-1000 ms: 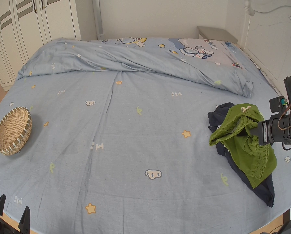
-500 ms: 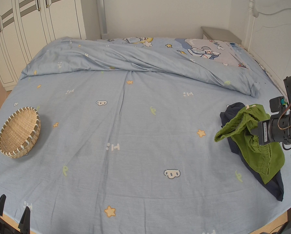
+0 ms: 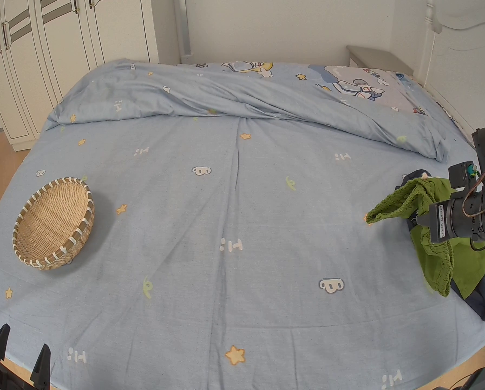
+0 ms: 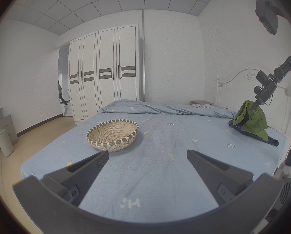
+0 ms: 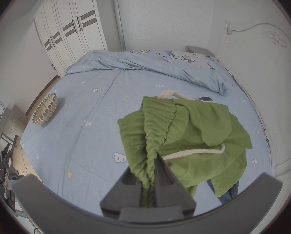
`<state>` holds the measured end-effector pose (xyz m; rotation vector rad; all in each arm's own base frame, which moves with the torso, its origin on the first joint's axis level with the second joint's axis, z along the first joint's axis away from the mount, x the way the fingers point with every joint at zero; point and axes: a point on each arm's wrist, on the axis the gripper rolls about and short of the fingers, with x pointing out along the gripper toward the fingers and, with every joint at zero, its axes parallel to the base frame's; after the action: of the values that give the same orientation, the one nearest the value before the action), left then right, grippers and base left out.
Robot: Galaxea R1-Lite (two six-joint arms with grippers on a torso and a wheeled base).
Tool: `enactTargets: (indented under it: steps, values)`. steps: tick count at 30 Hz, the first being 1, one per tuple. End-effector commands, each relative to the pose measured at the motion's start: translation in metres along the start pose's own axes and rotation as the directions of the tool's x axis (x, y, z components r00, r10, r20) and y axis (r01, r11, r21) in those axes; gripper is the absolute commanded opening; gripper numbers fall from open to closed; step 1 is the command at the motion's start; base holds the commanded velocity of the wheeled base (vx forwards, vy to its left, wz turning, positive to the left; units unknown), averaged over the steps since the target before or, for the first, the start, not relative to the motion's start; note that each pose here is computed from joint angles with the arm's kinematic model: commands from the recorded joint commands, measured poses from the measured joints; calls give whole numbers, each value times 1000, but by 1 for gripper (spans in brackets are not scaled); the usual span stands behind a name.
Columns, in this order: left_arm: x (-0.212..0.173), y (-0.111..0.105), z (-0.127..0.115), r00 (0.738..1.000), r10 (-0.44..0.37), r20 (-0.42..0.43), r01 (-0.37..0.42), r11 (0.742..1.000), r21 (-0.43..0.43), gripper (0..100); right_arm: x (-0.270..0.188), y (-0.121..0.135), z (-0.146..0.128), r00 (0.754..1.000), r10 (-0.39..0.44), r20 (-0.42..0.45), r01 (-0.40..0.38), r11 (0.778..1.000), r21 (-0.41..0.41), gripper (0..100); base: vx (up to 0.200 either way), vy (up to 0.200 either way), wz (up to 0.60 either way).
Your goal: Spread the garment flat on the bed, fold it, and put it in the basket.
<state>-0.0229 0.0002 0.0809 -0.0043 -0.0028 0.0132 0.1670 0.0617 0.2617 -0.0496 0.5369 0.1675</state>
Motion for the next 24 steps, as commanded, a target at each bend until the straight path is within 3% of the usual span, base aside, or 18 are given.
enactTargets:
  steps: [1, 6, 13, 19, 24]
  values:
    - [0, 0, -5, 1000, 2, -1, -2, 1000, 0, 100, -1, 6, 0, 1000, 29, 2, -29, 999, -16, 0, 0, 0, 0]
    - [0, 0, -5, 1000, 2, -1, -2, 1000, 0, 100, -3, 26, 6, 993, 120, 10, -119, 991, -67, 0, 0, 0, 0]
    - [0, 0, -5, 1000, 2, -1, -2, 1000, 0, 100, 18, 75, 14, 969, 243, -50, -248, 957, -148, 0, 0, 0, 0]
    - [0, 0, -5, 1000, 2, 0, -2, 1000, 0, 100, 41, 140, 22, 934, 344, -99, -357, 918, -174, 0, 0, 0, 0]
    - [0, 0, -5, 1000, 2, 0, -2, 1000, 0, 100, 51, 173, 43, 914, 402, -60, -406, 896, -181, 0, 0, 0, 0]
